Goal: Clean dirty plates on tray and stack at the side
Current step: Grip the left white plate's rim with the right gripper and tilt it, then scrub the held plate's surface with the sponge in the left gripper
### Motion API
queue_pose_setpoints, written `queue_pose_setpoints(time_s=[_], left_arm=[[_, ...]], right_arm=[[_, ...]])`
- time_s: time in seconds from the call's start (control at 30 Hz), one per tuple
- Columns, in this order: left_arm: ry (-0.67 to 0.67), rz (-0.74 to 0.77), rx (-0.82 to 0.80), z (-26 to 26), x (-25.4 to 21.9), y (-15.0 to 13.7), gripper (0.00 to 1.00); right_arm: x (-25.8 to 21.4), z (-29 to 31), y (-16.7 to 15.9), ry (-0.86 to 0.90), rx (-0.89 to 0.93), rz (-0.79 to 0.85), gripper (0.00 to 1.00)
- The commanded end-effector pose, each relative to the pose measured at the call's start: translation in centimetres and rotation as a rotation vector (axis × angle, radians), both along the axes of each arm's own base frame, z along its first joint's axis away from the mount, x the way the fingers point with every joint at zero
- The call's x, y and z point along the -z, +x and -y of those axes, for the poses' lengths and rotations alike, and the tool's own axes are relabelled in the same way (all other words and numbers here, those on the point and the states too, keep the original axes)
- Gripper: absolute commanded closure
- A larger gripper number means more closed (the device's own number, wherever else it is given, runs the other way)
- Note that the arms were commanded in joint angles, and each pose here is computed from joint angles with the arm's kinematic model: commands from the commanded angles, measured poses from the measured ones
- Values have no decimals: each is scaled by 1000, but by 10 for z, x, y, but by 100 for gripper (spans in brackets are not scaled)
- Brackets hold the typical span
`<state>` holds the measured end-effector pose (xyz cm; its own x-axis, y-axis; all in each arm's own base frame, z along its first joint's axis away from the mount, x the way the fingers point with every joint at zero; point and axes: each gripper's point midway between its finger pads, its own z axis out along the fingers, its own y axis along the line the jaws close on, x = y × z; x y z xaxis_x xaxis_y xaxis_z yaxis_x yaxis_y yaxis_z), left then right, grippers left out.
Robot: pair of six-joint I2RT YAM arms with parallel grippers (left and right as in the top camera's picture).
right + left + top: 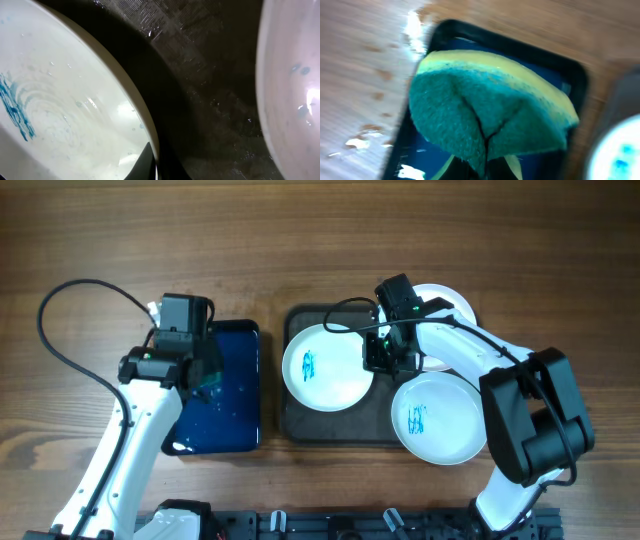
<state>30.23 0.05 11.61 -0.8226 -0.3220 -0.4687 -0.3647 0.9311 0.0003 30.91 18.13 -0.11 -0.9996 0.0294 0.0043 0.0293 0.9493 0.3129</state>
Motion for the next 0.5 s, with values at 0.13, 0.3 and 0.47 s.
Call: queue_pose_setpoints(time_s=[0.13,0.3,0.47], left_arm=[[-157,-148,43,31,50,0,96],[-214,-132,68,42,47,4,96],[-437,-60,261,107,19,5,96]], right_arm=[[28,13,-16,-74,3,-69,96],[27,11,-16,-64,1,-73,95],[27,11,-17,-61,-2,-73,96]])
